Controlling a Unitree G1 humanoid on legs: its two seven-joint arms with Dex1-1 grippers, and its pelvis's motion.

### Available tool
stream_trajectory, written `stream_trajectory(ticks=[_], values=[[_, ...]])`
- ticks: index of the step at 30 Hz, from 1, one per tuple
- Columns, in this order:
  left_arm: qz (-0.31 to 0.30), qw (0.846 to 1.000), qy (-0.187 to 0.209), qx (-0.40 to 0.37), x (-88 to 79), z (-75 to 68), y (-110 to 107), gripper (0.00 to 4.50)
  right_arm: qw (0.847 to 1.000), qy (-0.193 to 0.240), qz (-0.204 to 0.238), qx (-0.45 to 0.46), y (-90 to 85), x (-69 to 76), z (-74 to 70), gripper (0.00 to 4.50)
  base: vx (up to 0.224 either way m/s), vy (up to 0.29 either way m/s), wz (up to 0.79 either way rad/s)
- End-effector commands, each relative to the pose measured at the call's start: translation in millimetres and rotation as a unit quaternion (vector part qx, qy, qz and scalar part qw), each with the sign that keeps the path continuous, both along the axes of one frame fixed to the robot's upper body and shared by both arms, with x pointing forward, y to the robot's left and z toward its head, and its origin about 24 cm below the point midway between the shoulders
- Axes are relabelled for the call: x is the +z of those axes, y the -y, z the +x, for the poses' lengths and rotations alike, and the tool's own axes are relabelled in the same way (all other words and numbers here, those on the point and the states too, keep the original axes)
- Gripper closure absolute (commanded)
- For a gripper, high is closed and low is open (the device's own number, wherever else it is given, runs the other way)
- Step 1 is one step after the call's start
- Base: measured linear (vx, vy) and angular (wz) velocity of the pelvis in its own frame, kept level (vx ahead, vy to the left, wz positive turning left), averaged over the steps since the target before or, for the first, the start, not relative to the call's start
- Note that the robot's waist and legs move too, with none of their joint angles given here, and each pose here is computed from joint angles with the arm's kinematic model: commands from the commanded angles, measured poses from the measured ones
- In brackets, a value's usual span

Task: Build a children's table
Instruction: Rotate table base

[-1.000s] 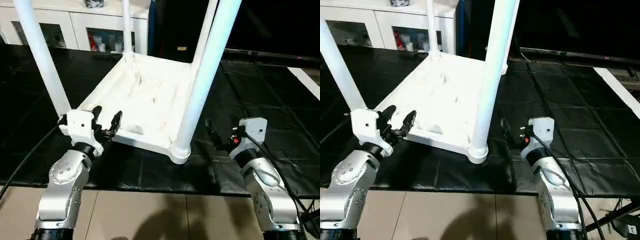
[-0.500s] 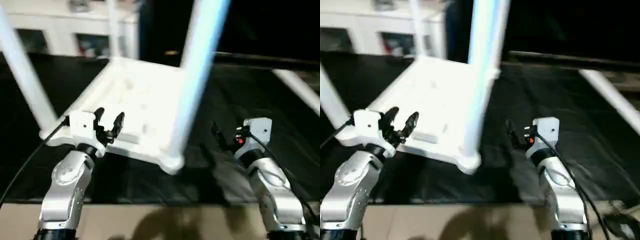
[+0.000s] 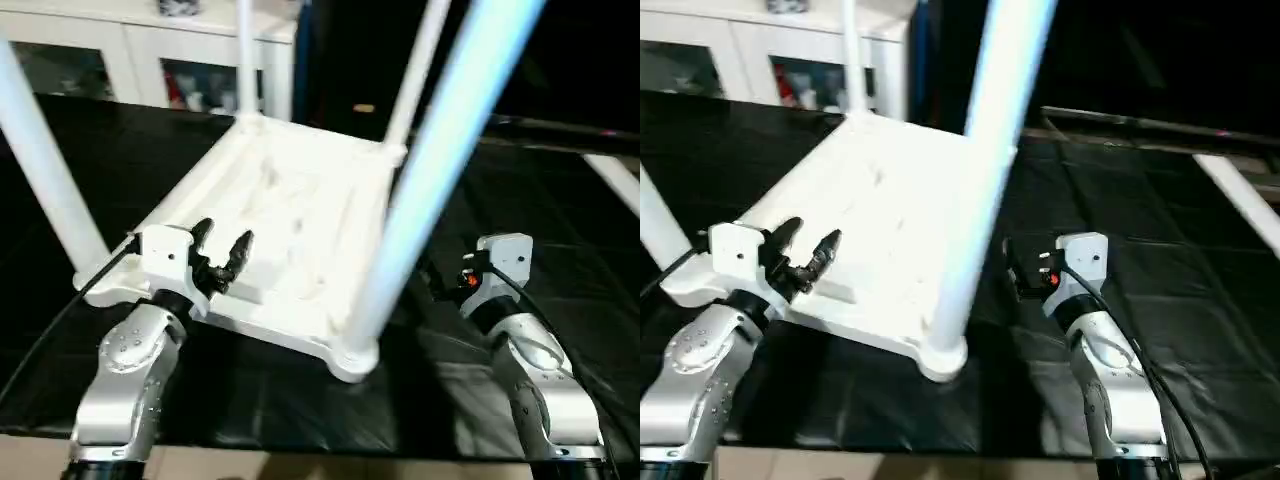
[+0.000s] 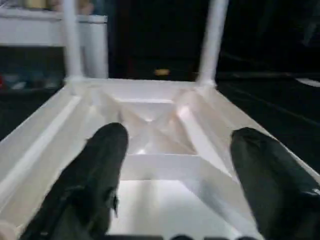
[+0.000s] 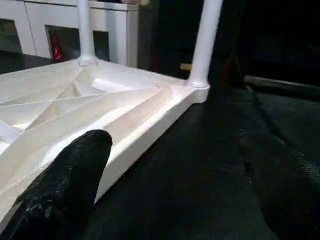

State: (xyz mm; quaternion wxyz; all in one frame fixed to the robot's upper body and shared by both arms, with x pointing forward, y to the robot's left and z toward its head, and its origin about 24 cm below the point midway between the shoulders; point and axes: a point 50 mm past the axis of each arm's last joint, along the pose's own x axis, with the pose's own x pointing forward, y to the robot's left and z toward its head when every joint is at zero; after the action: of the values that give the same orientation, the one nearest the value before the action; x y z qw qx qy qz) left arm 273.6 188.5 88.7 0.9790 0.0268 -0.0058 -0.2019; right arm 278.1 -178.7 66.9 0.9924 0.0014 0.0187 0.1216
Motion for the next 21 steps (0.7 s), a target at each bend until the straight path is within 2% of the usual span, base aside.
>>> stream_trajectory(ticks=[1, 2, 4, 5, 6, 7, 8, 9, 11, 12, 13, 14, 16, 18, 19, 20, 21], values=[[-0.002, 0.999, -0.009, -0.034, 1.2, 2.6, 4, 0.61, 1.000, 0.004, -0.012, -0.010, 8.8, 2.6, 3.3, 0.00, -0.066, -0.024, -0.02], [0.018, 0.995, -0.015, -0.095, 4.6, 2.5, 6, 0.37, 1.000, 0.002, -0.026, 0.001, 15.7, 4.4, 4.0, 0.00, -0.062, -0.016, -0.01], [0.030, 0.986, -0.029, -0.162, 8.7, 1.0, 9, 0.33, 0.999, -0.005, -0.041, 0.017, 22.7, 5.8, 4.0, 0.00, -0.031, -0.008, -0.01], [0.044, 0.969, -0.048, -0.240, 13.2, -1.6, 11, 0.33, 0.997, -0.022, -0.058, 0.050, 29.7, 7.7, 2.8, 0.00, 0.000, 0.000, 0.00], [0.044, 0.969, -0.048, -0.240, 13.2, -1.6, 11, 0.33, 0.997, -0.022, -0.058, 0.050, 29.7, 7.7, 2.8, 0.00, 0.000, 0.000, 0.00], [0.057, 0.958, -0.064, -0.275, 13.5, -2.6, 12, 0.33, 0.994, -0.033, -0.067, 0.075, 32.8, 8.9, 1.1, 0.00, 0.000, 0.000, 0.00], [0.080, 0.937, -0.094, -0.327, 11.3, -5.1, 12, 0.33, 0.988, -0.049, -0.084, 0.119, 36.3, 11.0, -2.9, 0.00, 0.000, 0.000, 0.00], [0.082, 0.935, -0.097, -0.332, 11.0, -5.5, 12, 0.33, 0.987, -0.051, -0.085, 0.123, 36.5, 11.1, -3.3, 0.00, 0.000, 0.000, 0.00], [0.113, 0.902, -0.132, -0.395, 7.8, -9.0, 13, 0.33, 0.974, -0.074, -0.108, 0.184, 40.1, 13.7, -10.7, 0.00, 0.000, 0.000, 0.00], [0.118, 0.894, -0.140, -0.408, 7.5, -9.5, 14, 0.33, 0.969, -0.078, -0.115, 0.203, 40.2, 14.6, -13.1, 0.00, 0.000, 0.000, 0.00], [0.128, 0.883, -0.150, -0.425, 7.7, -8.9, 15, 0.51, 0.961, -0.084, -0.124, 0.231, 40.8, 16.6, -16.2, 0.00, 0.000, 0.000, 0.00], [0.141, 0.874, -0.153, -0.438, 6.9, -7.6, 15, 0.51, 0.949, -0.093, -0.133, 0.272, 38.6, 17.7, -21.7, 0.00, 0.000, 0.000, 0.00], [0.161, 0.860, -0.164, -0.455, 4.8, -4.8, 14, 0.62, 0.926, -0.110, -0.145, 0.330, 34.7, 17.9, -30.6, 0.00, 0.000, 0.000, 0.00], [0.172, 0.853, -0.173, -0.462, 3.6, -1.9, 13, 0.73, 0.913, -0.120, -0.147, 0.362, 31.6, 18.1, -35.3, 0.00, 0.000, 0.000, 0.00], [0.190, 0.847, -0.185, -0.461, 1.5, 6.2, 13, 0.85, 0.893, -0.133, -0.149, 0.402, 27.8, 18.5, -40.5, 0.00, 0.000, 0.000, 0.00], [0.190, 0.847, -0.185, -0.461, 1.5, 6.2, 13, 0.95, 0.893, -0.133, -0.149, 0.402, 27.8, 18.5, -40.5, 0.00, 0.000, 0.000, 0.00], [0.203, 0.843, -0.192, -0.459, -0.8, 11.9, 12, 1.01, 0.883, -0.138, -0.146, 0.425, 24.7, 19.7, -42.8, 0.00, 0.000, 0.000, 0.00]])
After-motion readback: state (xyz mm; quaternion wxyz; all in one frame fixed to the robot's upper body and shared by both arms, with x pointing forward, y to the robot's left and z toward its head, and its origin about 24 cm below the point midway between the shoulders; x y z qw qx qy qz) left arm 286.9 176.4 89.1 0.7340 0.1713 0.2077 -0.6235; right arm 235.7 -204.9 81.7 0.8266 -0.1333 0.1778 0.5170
